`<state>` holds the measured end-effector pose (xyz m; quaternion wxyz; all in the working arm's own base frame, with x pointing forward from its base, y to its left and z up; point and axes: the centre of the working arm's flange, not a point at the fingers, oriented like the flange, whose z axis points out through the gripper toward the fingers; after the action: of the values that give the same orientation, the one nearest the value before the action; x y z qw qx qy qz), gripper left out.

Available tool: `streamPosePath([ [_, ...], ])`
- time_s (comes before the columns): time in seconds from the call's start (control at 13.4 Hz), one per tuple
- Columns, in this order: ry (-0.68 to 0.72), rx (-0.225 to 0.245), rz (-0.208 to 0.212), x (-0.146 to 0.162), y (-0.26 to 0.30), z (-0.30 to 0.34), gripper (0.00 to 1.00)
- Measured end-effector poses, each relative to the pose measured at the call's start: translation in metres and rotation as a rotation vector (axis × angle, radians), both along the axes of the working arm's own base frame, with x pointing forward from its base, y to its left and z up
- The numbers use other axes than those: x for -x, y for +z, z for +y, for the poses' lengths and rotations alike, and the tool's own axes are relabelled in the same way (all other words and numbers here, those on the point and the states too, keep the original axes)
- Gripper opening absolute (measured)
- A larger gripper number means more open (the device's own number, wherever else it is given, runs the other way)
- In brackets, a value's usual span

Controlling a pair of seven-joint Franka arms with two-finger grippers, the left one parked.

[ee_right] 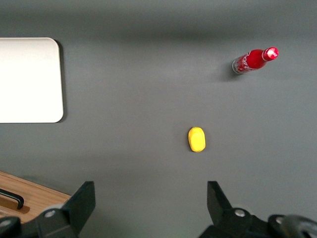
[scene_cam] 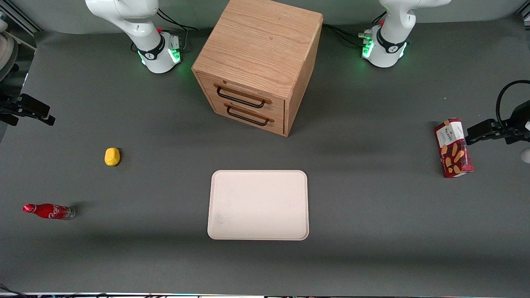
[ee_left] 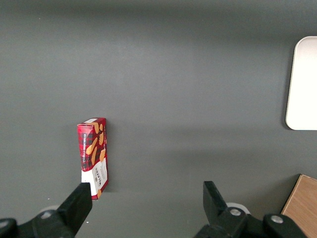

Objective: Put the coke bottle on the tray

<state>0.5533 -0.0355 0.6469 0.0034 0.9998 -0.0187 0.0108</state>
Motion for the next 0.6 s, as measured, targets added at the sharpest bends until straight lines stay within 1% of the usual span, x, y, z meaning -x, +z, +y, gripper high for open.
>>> streamPosePath([
  [0.6,0.000,0.000,0.005,0.0006,-0.0004,0.0003,1.00],
])
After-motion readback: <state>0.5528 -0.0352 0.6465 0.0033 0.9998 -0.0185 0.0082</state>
